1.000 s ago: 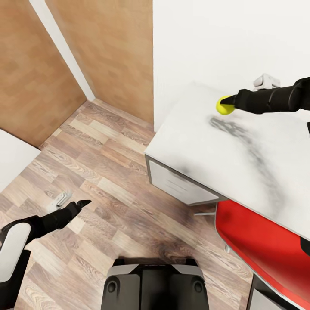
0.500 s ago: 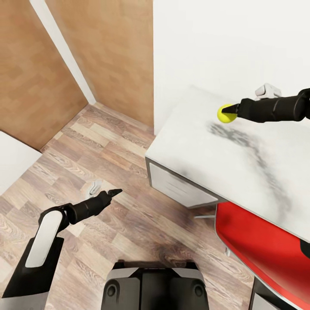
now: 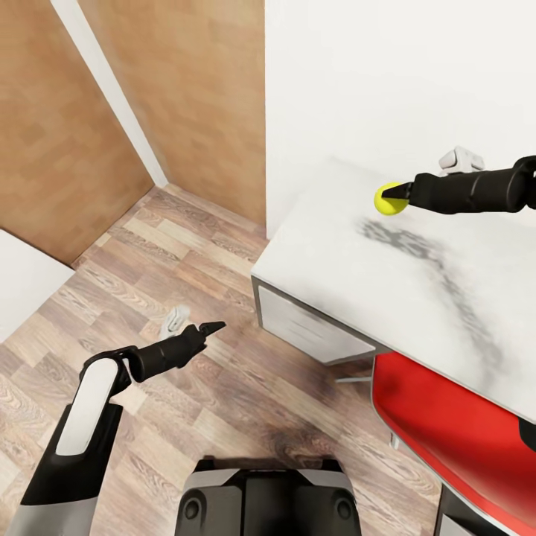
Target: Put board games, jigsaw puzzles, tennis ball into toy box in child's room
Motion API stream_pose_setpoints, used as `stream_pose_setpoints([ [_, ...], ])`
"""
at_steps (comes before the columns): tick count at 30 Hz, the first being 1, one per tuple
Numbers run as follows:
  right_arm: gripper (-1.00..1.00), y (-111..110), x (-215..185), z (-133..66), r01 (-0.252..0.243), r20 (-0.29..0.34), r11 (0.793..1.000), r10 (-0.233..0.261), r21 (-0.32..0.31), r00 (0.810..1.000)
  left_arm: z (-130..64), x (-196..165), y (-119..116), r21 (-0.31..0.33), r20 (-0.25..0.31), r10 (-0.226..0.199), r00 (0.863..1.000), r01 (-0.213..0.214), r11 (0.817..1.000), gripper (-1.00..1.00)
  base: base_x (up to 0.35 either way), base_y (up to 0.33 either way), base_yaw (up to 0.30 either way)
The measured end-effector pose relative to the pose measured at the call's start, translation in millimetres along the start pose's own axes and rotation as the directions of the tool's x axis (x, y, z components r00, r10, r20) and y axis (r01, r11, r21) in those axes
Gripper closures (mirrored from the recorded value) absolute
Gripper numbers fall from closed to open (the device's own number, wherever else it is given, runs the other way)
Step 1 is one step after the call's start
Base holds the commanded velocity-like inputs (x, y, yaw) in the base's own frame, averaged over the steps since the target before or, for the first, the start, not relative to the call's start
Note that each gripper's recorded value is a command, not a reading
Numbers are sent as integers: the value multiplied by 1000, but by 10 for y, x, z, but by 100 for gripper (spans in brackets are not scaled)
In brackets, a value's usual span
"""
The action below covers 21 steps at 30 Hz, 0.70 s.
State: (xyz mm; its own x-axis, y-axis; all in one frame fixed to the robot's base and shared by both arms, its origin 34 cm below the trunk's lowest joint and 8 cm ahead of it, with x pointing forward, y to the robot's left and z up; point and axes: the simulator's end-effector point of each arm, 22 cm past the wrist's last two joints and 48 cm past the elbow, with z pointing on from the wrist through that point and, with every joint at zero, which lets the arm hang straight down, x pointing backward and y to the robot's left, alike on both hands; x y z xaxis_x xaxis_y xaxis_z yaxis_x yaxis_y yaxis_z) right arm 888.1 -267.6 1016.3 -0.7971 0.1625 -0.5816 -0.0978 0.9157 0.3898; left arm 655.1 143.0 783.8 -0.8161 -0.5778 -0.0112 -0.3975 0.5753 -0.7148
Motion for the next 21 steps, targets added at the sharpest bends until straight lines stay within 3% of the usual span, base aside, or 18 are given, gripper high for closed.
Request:
stream_pose_setpoints([
  [17,100,101,-140,-197,22,35,1000,-22,-5,999,-93,-3,-275,81,-11,-15,1000,16,997,-100,0,0,0],
  [21,100,81,-189,-265,24,46,1000,-24,3,999,-143,28,-504,174,-34,-36,999,41,984,-100,0,0,0],
])
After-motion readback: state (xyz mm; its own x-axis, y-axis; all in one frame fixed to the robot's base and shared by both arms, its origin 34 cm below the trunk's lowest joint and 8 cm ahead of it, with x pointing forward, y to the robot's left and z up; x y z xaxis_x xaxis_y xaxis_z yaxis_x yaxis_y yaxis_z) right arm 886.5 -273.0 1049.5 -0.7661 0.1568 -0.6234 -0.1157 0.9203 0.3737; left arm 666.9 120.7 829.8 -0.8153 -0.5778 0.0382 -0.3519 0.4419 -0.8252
